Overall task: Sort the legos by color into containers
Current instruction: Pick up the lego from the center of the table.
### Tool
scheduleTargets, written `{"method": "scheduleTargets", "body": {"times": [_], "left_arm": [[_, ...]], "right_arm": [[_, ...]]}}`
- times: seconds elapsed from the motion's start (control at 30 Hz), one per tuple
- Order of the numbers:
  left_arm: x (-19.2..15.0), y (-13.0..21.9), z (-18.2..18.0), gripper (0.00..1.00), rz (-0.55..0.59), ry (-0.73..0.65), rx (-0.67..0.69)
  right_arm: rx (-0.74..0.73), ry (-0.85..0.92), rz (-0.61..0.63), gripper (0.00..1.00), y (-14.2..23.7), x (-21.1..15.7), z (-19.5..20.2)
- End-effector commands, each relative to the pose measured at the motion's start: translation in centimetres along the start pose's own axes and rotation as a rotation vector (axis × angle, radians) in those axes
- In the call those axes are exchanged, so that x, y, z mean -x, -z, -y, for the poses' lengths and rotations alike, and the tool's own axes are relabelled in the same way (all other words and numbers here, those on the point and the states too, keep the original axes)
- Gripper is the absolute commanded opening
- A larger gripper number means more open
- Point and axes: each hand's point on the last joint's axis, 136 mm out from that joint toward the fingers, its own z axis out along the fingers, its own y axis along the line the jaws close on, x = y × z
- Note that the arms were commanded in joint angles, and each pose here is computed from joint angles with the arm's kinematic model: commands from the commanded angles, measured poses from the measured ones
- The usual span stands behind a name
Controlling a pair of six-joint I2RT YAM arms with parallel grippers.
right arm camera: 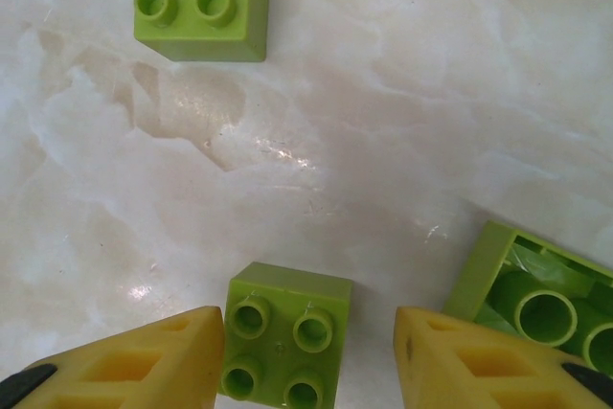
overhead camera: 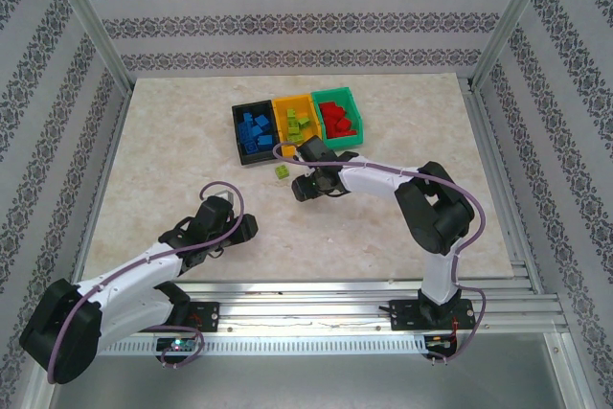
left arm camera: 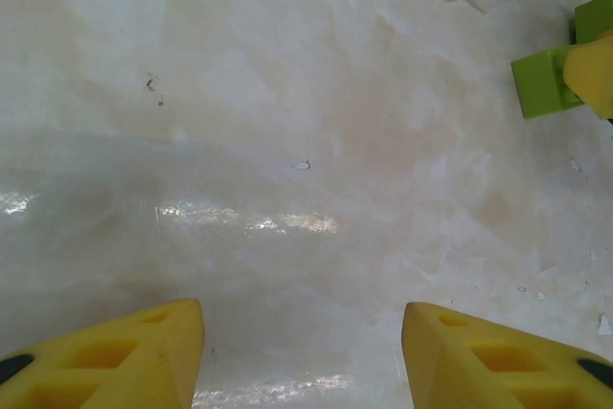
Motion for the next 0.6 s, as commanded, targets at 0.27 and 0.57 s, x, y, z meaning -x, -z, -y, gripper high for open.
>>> {"method": "scheduleTargets", "body": {"times": [0.27,0.57], "left_arm": [[-0.1,-0.4,0.6,0.57,0.004,0.008,-0.031],[-0.2,-0.5,0.5,0.57,0.001,0.008,-0.026]], "right_arm": [[0.030,-0.004,-0.062,0.49,-1.4,-2.1,-1.4],[0.034,0.011,-0.029,0.33,-0.4,-0.5,-1.5]]}}
